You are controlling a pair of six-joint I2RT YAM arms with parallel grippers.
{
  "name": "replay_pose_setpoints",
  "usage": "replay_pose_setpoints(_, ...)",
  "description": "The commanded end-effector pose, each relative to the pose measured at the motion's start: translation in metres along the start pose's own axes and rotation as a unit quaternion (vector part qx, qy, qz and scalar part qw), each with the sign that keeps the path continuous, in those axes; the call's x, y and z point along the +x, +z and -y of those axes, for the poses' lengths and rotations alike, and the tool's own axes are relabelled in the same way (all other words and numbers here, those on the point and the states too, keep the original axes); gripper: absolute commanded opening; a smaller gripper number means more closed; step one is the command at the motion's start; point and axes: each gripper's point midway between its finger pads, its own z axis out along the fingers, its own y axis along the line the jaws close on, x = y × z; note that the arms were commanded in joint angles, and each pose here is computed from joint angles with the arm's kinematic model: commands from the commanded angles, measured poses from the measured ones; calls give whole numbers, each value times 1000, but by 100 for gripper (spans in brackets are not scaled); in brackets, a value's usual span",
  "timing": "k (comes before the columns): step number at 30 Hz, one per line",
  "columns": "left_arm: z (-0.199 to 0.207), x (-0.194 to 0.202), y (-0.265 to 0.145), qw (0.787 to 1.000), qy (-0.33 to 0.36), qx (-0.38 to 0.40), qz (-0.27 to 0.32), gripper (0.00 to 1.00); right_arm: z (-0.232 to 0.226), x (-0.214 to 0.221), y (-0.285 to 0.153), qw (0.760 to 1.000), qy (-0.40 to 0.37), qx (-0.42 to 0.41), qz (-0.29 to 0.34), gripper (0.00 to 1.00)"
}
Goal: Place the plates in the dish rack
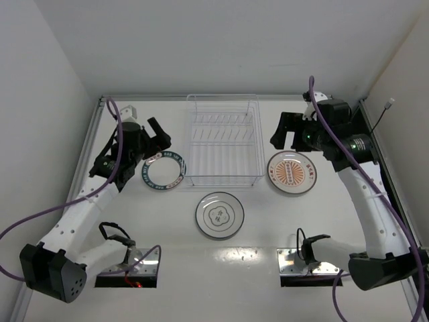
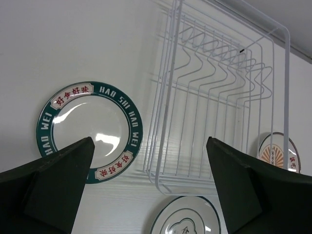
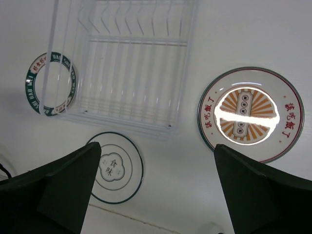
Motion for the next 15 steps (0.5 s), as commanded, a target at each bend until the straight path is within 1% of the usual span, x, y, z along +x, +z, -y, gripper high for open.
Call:
replay_pose_setpoints(1, 10, 1, 6, 1000, 0, 20, -19, 100, 14, 4, -9, 999, 15, 35, -1, 99)
replay_pose_setpoints(4, 16, 8, 13, 999, 13, 22, -27, 100, 27, 17, 4, 998, 21, 45, -29, 99)
replay_pose_setpoints(6, 18, 16, 21, 999, 24, 22, -38, 100, 43, 25, 23, 997, 41, 50, -41, 99)
replay_pose_setpoints(7, 17, 19, 24, 999, 25, 19, -42, 100, 49, 31, 25, 996, 53, 49, -49, 99)
replay_pose_setpoints(8, 21, 21, 28, 998, 28, 20, -48, 100, 71, 35, 33, 993, 80, 63, -51, 99)
replay_pose_setpoints(10, 26, 22, 31, 998, 10, 22, -54, 100, 93, 41, 38, 989, 104, 89, -63, 99)
replay_pose_setpoints(11, 29, 21, 32, 998, 9, 26, -56, 100, 104, 52, 43, 985, 117, 100, -78, 99)
replay_pose_setpoints(12, 31, 21, 37, 998, 4, 24, -60, 100, 117, 57, 48, 981, 147, 99, -85, 99)
replay_pose_setpoints(15, 43, 21, 37, 997, 8, 35, -61, 100, 135, 70, 55, 970, 201, 92, -97, 99)
